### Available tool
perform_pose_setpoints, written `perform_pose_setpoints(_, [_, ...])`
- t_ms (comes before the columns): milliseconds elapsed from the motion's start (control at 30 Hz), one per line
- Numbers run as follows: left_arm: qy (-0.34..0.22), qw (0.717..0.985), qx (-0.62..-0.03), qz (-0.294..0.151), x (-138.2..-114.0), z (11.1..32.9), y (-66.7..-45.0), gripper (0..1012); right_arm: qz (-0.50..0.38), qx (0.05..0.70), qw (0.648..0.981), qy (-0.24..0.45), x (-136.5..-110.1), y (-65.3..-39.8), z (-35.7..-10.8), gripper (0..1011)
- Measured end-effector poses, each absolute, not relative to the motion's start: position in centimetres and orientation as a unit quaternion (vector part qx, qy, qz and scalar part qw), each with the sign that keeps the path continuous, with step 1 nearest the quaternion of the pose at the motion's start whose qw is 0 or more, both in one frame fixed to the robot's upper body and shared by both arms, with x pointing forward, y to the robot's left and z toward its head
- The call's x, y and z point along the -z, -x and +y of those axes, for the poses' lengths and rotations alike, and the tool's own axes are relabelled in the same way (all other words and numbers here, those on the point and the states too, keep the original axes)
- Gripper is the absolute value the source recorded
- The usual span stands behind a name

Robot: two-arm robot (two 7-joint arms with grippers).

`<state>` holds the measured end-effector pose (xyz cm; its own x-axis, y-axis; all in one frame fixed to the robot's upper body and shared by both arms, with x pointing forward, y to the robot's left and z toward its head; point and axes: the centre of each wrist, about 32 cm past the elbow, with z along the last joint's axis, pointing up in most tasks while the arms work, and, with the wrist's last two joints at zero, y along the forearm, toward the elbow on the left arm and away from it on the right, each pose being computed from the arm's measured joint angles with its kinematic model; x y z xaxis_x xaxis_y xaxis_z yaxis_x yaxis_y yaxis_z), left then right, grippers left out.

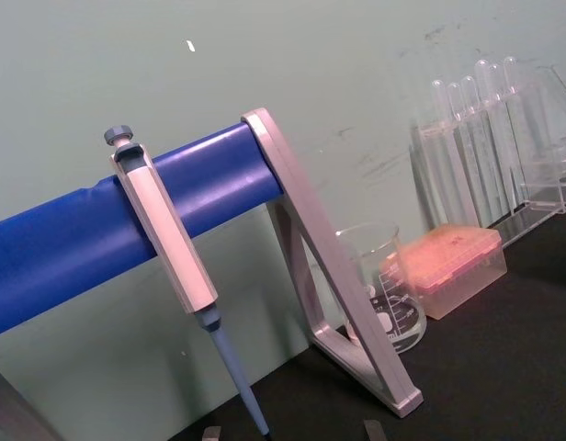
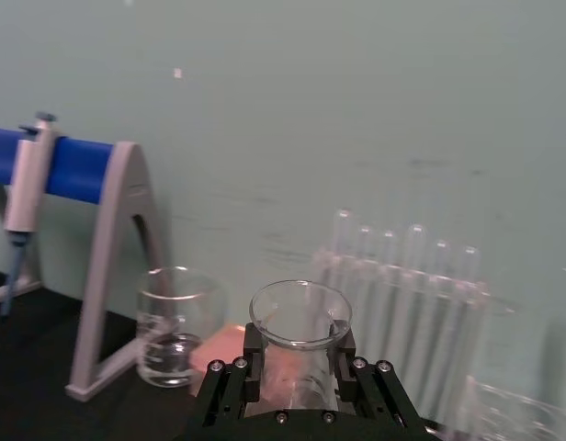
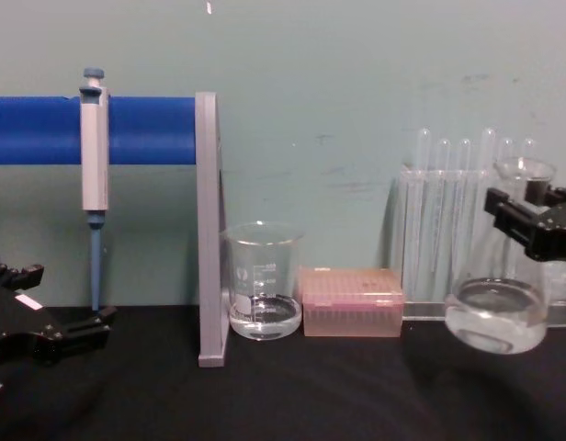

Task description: Grasp the erlenmeyer flask with one hand, shake it three times, then place it back.

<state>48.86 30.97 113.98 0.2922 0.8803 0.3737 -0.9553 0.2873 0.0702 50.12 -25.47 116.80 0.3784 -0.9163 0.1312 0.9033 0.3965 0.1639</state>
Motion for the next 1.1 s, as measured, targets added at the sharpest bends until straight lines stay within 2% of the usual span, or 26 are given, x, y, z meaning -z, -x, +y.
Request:
perform_pose_setpoints(600, [-0.141,0.791,-0.58,-0.132,-114.0,31.0,-48.9,1001,-0.092,0.436,0.895,-0.038,-117.0,-50.9,-23.6,451])
perform_pose_setpoints(1100, [-0.141,0.791,-0.58,-0.132,-114.0,31.0,-48.9,1001,-0.081,0.375,0.923,-0.039,-117.1,-51.4,-22.9,451])
